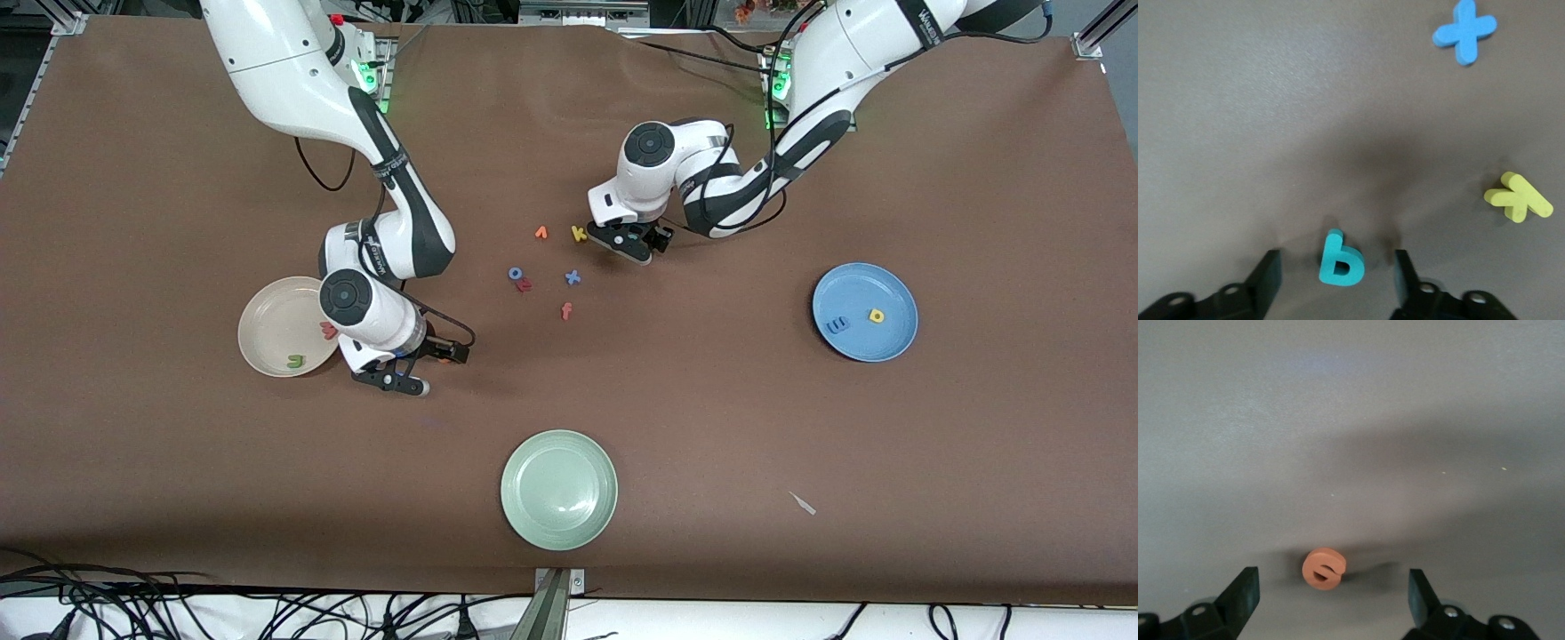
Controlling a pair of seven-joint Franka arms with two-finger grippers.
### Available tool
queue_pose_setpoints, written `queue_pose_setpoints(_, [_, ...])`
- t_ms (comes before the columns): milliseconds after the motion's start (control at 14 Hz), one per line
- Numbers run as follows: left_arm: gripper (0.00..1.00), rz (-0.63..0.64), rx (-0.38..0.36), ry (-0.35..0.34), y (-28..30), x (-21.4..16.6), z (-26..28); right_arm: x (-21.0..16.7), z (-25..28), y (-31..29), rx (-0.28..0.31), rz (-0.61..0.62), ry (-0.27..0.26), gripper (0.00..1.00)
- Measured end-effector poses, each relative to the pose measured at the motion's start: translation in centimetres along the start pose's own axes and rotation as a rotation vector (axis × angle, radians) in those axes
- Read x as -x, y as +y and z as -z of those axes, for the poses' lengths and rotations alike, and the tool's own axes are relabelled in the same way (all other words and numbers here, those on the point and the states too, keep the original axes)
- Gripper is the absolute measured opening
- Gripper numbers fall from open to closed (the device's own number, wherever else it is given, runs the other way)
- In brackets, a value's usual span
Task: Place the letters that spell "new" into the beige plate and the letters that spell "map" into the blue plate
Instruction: 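Place the b on the blue plate while the right gripper places the e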
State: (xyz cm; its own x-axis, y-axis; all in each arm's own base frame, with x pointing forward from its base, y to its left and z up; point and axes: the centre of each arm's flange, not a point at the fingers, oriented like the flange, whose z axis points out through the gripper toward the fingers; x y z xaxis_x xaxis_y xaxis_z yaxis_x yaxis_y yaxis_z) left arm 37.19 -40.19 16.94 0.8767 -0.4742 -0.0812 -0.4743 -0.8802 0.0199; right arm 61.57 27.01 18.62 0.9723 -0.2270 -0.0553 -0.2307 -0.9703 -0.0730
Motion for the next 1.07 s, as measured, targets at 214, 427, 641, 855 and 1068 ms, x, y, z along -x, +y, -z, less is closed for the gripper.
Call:
queue_pose_setpoints(214, [0.34, -0.008, -0.005, 0.005, 0.4, -0.1, 0.3, 0.1, -0.5, -0.2, 0.003, 0.002, -0.004, 0.89])
queue_pose_setpoints(427, [0.28, -0.009, -0.05, -0.01, 0.2, -0.3, 1.2, 0.0, -1.0, -0.1, 0.005, 0.002, -0.003, 0.77])
queue_pose_setpoints(641, [0.28, -0.022, -0.096, -0.002, -0.3, -0.7, 3.7, 0.0, -1.1, -0.3, -0.002, 0.004, 0.008, 0.63])
queue_pose_setpoints(855, [0.28, -0.07, -0.121, -0.025, -3.7, -1.3, 7.0, 0.1, -0.9, -0.6, -0.01, 0.002, 0.011, 0.47])
queue_pose_setpoints(1068, [0.28, -0.121, -0.126, -0.058, -8.7, -1.9, 9.9, 0.1, -0.9, -0.7, -0.019, -0.006, 0.01, 0.34])
